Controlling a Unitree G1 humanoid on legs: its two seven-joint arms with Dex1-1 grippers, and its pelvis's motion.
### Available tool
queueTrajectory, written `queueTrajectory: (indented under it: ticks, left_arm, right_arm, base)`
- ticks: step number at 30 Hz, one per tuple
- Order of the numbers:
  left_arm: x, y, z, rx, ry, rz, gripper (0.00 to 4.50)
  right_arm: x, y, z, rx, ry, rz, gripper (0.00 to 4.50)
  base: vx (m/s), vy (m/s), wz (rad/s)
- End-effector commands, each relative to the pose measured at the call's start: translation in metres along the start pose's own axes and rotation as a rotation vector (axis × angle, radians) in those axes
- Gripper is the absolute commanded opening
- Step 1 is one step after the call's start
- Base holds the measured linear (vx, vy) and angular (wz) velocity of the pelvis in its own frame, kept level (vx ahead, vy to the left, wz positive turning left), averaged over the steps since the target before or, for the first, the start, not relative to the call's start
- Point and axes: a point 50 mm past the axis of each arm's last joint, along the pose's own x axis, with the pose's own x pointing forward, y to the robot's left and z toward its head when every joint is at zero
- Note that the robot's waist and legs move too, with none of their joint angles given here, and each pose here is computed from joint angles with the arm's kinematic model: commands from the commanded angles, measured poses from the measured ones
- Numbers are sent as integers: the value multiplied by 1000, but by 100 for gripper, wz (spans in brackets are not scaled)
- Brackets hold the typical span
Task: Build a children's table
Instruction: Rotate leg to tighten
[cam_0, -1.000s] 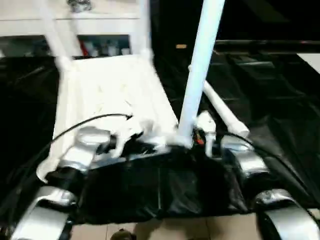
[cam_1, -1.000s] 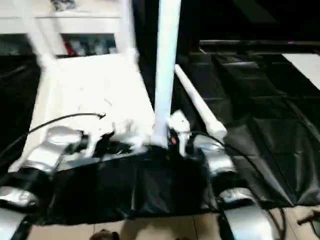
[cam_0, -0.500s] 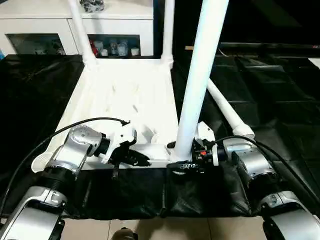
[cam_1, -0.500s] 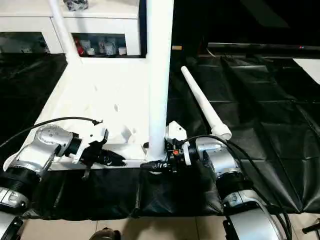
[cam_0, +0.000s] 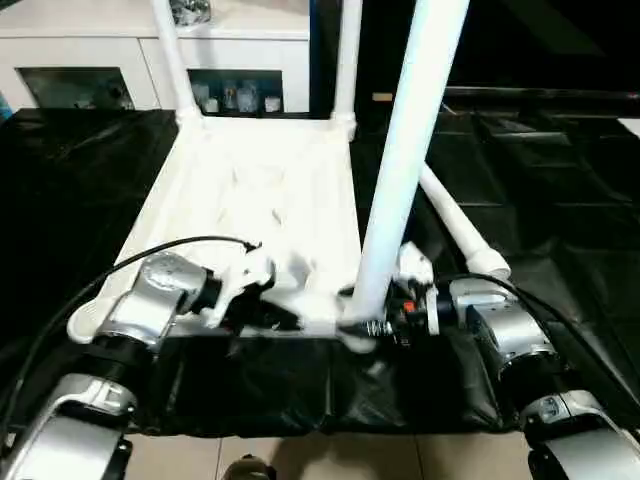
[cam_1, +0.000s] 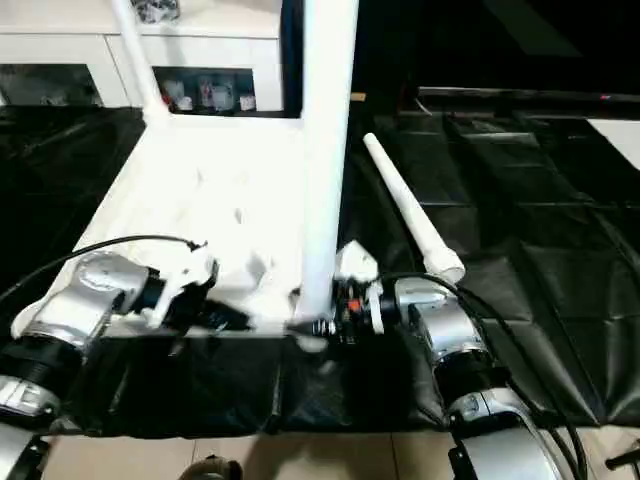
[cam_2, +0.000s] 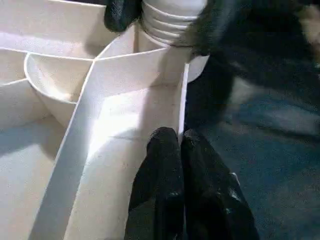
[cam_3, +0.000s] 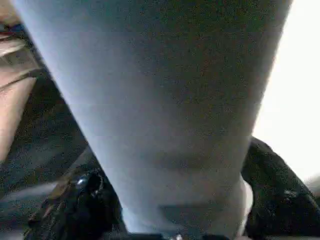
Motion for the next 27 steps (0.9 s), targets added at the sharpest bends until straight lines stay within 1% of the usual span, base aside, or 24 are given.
queueTrajectory:
  ticks: [1, 2, 6, 7, 8, 10, 11, 12, 13, 14, 15, 17, 21, 24, 26, 27]
  left_arm:
    - [35, 1, 33, 19, -105, 75, 0]
    - [43, 2, 38, -1, -126, 116, 0]
    - [55, 4, 45, -4, -134, 204, 0]
    - [57, 4, 46, 1, -132, 226, 0]
    - [64, 4, 48, 3, -128, 270, 0]
    - [66, 4, 49, -3, -129, 295, 0]
    - [68, 3, 49, -1, -126, 297, 0]
    - [68, 3, 48, 7, -119, 294, 0]
    - [68, 2, 47, 12, -117, 291, 0]
    - [68, -1, 45, 20, -118, 270, 0]
    - [67, -1, 44, 19, -119, 270, 0]
    - [65, -1, 43, 22, -119, 267, 0]
    - [59, -6, 38, 53, -128, 192, 0]
    - [55, -7, 35, 72, -110, 164, 0]
    - [48, -9, 32, 92, -113, 100, 0]
    - [46, -10, 32, 92, -117, 85, 0]
  right_arm:
    - [43, 8, -3, 88, -18, -169, 276]
    - [48, 6, -4, 123, -28, -257, 276]
    - [58, 5, -4, 162, -42, -394, 275]
    - [61, 6, -4, 169, -45, -423, 275]
    - [70, 8, -3, 168, -41, -491, 275]
    - [74, 10, -2, 158, -38, -520, 275]
    - [77, 11, 0, 133, -39, -515, 275]
    - [78, 12, 1, 109, -42, -515, 331]
    - [78, 12, 2, 106, -51, -514, 331]
    - [78, 11, 6, 103, -88, -503, 351]
    - [77, 11, 7, 99, -100, -499, 351]
    - [75, 9, 9, 87, -110, -486, 375]
    - [64, 6, 10, 8, -113, -414, 411]
    - [60, 6, 10, -14, -114, -345, 411]
    - [53, 9, 10, -59, -109, -204, 411]
    - [51, 11, 10, -72, -102, -165, 411]
  base:
    - [0, 0, 0]
    - [0, 0, 0]
    - [0, 0, 0]
    - [0, 0, 0]
    - [0, 0, 0]
    - [0, 0, 0]
    - [0, 0, 0]
    - [0, 0, 0]
    - [0, 0, 0]
    - [0, 0, 0]
    - [0, 0, 0]
    - [0, 0, 0]
    - [0, 0, 0]
    - [0, 0, 0]
    - [0, 0, 0]
    - [0, 0, 0]
